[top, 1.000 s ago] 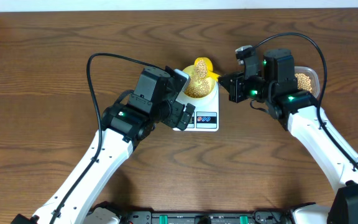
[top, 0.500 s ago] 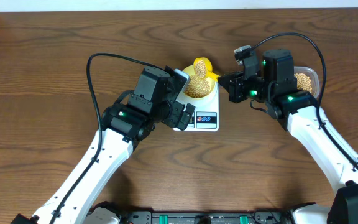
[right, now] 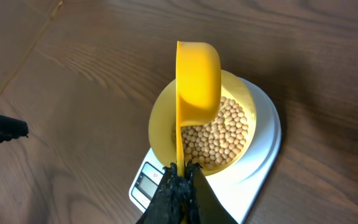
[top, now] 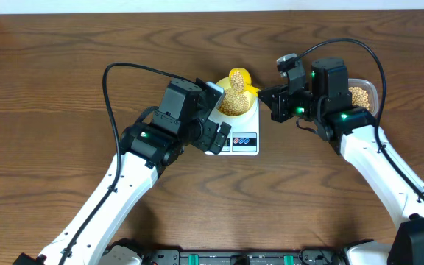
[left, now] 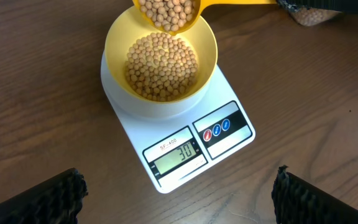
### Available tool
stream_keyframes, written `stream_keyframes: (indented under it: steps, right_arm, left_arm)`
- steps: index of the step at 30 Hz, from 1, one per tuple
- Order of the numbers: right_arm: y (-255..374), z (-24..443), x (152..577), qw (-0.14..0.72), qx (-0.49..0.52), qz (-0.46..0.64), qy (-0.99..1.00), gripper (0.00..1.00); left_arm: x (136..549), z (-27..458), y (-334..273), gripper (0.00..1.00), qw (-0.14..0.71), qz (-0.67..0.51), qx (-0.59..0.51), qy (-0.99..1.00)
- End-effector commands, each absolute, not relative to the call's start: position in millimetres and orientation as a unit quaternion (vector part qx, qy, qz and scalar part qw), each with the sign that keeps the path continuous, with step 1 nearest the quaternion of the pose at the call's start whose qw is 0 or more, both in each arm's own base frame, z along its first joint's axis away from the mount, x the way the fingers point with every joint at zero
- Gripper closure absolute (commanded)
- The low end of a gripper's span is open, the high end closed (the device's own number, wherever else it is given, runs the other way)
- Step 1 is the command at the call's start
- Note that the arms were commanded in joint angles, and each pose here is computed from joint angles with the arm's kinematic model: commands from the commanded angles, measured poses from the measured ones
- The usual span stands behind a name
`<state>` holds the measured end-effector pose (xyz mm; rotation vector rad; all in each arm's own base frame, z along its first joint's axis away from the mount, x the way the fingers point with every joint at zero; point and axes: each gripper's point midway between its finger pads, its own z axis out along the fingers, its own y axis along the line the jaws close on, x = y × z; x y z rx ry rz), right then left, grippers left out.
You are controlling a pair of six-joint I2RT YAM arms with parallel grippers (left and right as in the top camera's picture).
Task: Scoop item into bowl and weigh 50g on scale
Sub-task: 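Tilt the scoop with the right gripper to pour soybeans into the bowl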
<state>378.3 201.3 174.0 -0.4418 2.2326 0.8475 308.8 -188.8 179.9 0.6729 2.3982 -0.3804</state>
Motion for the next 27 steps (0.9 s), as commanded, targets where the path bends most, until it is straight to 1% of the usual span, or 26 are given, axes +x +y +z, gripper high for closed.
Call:
stream_keyframes:
  steps: [1,11,16,27]
  right_arm:
    - [201.7,176.8,381.1,0.364,-0.202,0.315,0.853,0.99]
    - [201.5,176.8,381.1,0.365,-0.203,0.314,0.853,0.99]
    - [201.7,176.7,381.0,0.373,-0.226,0.305,0.847,0.99]
    - [201.4,176.1,380.6,0.377,-0.243,0.297,0.843,0.99]
  left_arm:
    - [311.4,182.0,-186.0,0.02,0.312,-0.136,0.255,0.905]
    - [311.4,181.9,-186.0,0.02,0.311,-0.136,0.255,0.905]
    - [311.4,181.9,-186.0,0.02,0.311,-0.136,0.255,0.905]
    - [311.4,181.9,-186.0,0.02,0.311,-0.136,0.255,0.905]
